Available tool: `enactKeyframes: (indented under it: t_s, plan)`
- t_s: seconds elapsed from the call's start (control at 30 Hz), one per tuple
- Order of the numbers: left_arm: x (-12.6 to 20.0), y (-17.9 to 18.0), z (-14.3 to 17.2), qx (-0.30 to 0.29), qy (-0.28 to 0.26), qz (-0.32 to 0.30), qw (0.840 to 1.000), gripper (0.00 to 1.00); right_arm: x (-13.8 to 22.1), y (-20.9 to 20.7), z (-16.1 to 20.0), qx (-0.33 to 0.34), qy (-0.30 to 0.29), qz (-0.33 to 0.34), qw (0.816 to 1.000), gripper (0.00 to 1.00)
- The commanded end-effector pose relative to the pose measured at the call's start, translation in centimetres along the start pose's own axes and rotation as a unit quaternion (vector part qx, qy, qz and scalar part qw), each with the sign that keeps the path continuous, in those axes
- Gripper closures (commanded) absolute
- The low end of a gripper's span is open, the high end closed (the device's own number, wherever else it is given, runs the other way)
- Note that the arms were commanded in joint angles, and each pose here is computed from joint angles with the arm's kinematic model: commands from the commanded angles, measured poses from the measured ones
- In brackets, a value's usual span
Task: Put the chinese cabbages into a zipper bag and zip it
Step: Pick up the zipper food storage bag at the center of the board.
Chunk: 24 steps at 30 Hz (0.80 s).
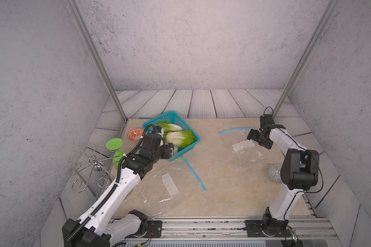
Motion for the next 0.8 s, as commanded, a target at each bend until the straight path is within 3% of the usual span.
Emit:
enactKeyframes:
  t_s: [0.0,0.17,0.27,0.33,0.47,0.57,0.67,0.77]
  plan:
    - [0.0,-0.4,0.4,-0.002,0.000,0.007,1.000,0.24,-2.9,0.0,1.9,0.044,0.071,0.007,0.997,0.01]
    - [0.0,-0.4,0.5,0.005,0.000,0.010,1.000,0.24,-4.9,0.1,4.9,0.036,0.141,-0.018,0.989,0.01]
    - [0.3,-0.4,0.0,0.003,-0.003,0.008,1.000,0.24,-5.2,-0.2,6.4,0.024,0.162,-0.024,0.986,0.08]
    - [0.6,-0.1,-0.4,-0.001,-0.003,-0.002,1.000,0.24,-5.3,-0.5,7.2,0.021,0.172,-0.028,0.984,0.18]
    - [1.5,0.1,-1.5,-0.003,-0.006,-0.006,1.000,0.24,-4.7,-0.9,8.1,0.010,0.172,-0.032,0.985,0.54]
    - [2.2,-0.2,-2.0,0.010,-0.001,0.006,1.000,0.25,-3.1,-0.3,8.6,0.000,0.161,-0.067,0.985,0.75]
    - [2.8,-1.2,-2.4,0.023,0.007,0.040,0.999,0.27,-0.3,1.5,9.1,-0.003,0.152,-0.138,0.979,0.88]
    - [2.6,-1.8,-1.3,0.019,0.048,0.059,0.997,0.27,2.9,2.6,10.0,0.027,0.133,-0.174,0.975,0.91]
Point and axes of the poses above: each gripper's point midway between its finger pads, its own x axis back along the fingers, its own y axis along the line the jaws close on, z = x × y, the point moved 2 cm from there along x, back along the fingers, and after that the axes turned 14 degrees about -x, right-handed, at the moved point
